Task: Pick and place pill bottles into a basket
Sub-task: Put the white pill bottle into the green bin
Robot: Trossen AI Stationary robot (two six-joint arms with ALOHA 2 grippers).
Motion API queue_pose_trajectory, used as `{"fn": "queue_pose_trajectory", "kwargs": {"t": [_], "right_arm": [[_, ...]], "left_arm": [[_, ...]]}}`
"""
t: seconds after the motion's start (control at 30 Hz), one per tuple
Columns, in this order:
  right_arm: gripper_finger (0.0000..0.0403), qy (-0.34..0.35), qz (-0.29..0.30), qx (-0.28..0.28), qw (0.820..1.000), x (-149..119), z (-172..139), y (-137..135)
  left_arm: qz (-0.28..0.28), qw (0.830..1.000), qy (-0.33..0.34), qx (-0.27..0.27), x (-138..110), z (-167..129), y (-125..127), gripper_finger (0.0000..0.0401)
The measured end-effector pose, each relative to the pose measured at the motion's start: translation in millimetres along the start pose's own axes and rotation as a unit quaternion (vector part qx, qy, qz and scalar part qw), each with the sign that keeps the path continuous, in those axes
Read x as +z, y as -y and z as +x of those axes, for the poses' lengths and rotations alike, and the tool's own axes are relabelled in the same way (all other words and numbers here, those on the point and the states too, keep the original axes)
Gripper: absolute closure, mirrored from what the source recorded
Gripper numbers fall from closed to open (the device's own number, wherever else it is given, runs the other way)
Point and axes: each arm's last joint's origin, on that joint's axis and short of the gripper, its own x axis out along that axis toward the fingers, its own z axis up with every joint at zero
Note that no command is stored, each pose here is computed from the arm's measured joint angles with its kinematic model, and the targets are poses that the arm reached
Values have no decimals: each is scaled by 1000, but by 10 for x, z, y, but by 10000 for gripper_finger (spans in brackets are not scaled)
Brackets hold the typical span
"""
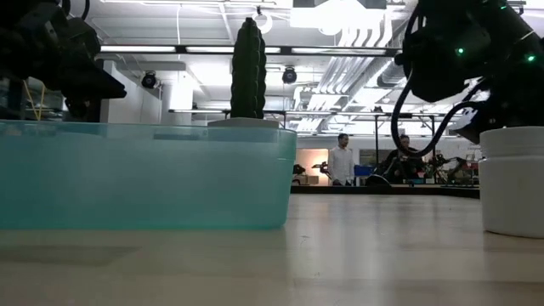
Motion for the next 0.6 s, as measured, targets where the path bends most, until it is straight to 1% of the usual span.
{"fn": "queue_pose_trajectory", "kwargs": {"t": [0.17, 0.3, 0.43, 0.6], "right_arm": [[100, -2, 22, 10, 1000, -88, 52, 65], [100, -7, 38, 33, 999, -117, 133, 86], [100, -10, 55, 38, 998, -155, 194, 115], [100, -14, 58, 49, 997, -160, 265, 131]], "left_arm": [[9, 1000, 3, -1, 6, 0, 2, 304], [9, 1000, 3, -1, 6, 0, 2, 304], [10, 1000, 3, -1, 5, 0, 2, 304], [10, 1000, 3, -1, 5, 0, 2, 304]]}}
